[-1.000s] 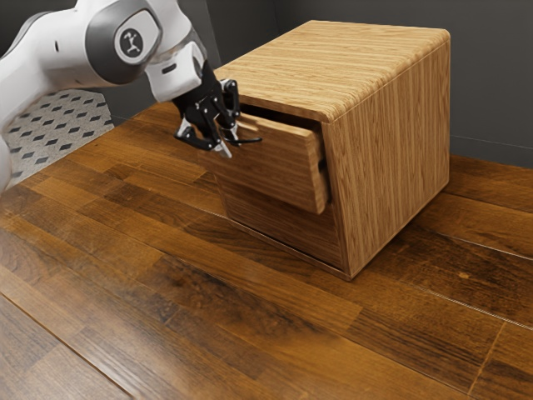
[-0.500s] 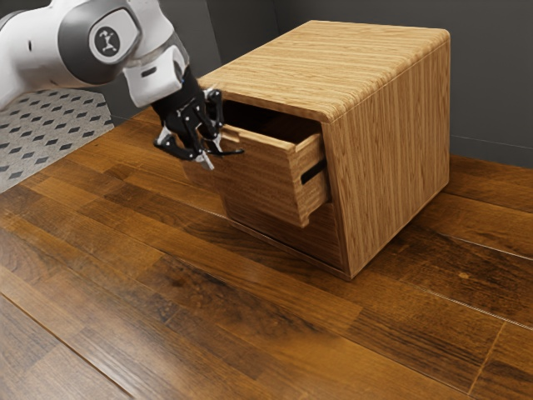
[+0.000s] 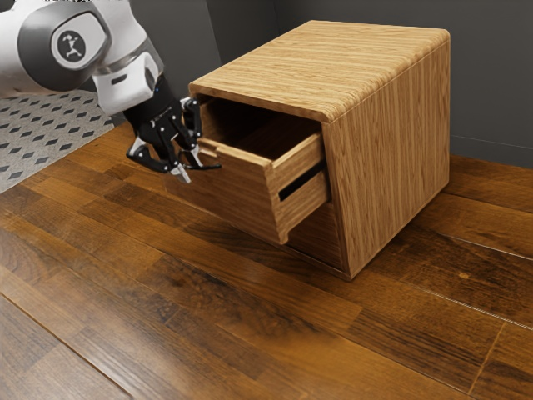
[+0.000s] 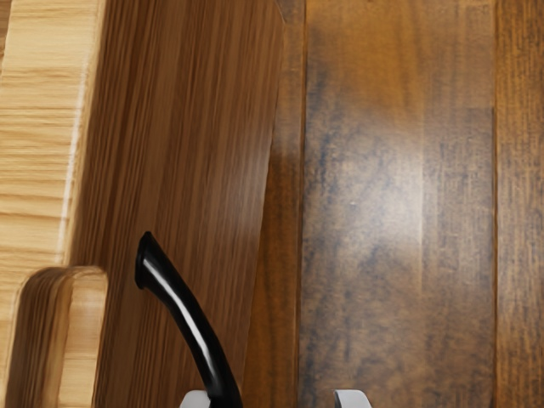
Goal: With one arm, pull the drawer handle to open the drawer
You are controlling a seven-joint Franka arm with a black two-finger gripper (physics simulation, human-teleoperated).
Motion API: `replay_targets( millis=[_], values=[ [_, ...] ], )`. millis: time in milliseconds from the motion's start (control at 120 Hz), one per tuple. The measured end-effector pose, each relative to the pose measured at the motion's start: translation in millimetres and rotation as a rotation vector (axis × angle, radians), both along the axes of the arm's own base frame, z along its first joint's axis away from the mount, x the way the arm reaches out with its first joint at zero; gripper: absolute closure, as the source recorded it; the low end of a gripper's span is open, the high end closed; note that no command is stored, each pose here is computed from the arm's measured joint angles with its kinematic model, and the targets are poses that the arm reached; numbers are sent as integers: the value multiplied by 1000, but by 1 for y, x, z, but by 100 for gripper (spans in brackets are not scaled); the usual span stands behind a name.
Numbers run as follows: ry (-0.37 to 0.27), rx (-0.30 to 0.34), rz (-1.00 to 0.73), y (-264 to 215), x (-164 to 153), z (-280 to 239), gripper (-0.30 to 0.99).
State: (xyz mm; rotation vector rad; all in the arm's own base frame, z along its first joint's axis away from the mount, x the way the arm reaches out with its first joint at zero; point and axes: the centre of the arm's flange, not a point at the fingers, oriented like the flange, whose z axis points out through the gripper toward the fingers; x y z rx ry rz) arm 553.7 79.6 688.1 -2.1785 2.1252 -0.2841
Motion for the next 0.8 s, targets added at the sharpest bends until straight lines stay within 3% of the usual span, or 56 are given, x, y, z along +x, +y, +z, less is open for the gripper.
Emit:
replay_targets(
  millis=[225, 608, 800],
  values=[
    [6, -10, 10, 3, -17, -3, 69],
    [4, -28, 36, 11, -53, -1, 66],
    [-8, -30, 32, 7, -71, 5, 72]
  ],
)
